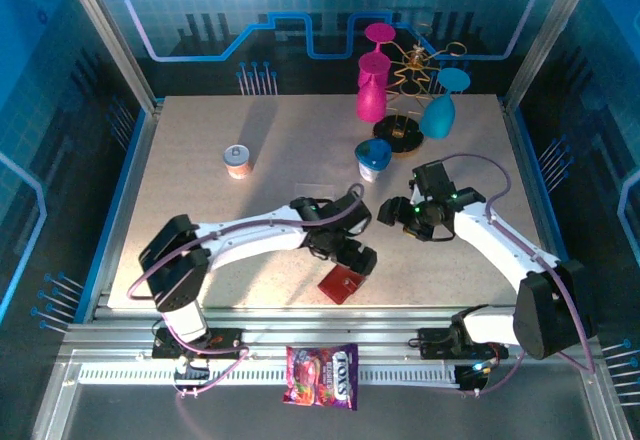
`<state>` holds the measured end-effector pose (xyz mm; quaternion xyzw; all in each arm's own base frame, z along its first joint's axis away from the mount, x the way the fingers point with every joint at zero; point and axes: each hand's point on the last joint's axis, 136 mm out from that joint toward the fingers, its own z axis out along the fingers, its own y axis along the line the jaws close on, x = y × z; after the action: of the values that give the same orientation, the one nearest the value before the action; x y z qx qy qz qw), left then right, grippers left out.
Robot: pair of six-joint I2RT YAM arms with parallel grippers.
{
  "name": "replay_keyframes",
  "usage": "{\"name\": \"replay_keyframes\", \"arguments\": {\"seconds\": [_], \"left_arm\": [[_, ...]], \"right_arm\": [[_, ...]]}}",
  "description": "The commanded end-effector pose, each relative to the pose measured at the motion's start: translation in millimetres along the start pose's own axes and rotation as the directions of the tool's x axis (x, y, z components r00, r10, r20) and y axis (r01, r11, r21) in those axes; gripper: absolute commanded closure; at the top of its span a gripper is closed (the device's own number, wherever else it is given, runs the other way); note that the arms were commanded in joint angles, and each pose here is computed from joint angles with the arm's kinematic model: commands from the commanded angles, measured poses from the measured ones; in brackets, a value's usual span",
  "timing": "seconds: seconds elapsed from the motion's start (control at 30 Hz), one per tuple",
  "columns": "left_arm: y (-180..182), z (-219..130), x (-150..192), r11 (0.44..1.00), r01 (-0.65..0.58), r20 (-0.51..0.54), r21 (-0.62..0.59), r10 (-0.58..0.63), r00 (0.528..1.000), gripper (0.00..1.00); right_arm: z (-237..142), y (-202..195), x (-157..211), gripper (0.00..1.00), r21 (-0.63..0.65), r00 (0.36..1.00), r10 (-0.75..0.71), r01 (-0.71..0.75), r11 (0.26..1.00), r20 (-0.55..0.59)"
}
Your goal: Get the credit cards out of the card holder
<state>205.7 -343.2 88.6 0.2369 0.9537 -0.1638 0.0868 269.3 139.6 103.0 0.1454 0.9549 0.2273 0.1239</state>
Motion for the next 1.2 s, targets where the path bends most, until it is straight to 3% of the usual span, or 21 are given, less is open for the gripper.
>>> {"name": "replay_keyframes", "arguments": {"seconds": [0.0, 0.47, 0.77, 1.17], "left_arm": [[14, 8, 11, 0.989, -0.078, -0.081, -0.127, 0.068, 0.994, 0.04], [14, 59, 43, 0.984, -0.105, -0.217, -0.146, 0.072, 0.973, 0.01], [19, 69, 59, 0.984, -0.118, -0.268, -0.133, 0.079, 0.96, 0.03], [25, 62, 51, 0.974, -0.131, -0.243, -0.185, 0.084, 0.966, 0.16]], "right_arm": [[-6, -7, 4, 0.28, 0.003, 1.0, -0.006, 0.006, 1.0, -0.011], [-12, -10, -2, 0.28, -0.01, 1.0, 0.01, -0.01, 1.0, 0.008], [-10, -11, 0, 0.28, -0.011, 1.0, 0.021, -0.021, 1.0, 0.001], [-9, -10, 1, 0.28, -0.018, 1.0, 0.025, -0.025, 1.0, -0.003]]}}
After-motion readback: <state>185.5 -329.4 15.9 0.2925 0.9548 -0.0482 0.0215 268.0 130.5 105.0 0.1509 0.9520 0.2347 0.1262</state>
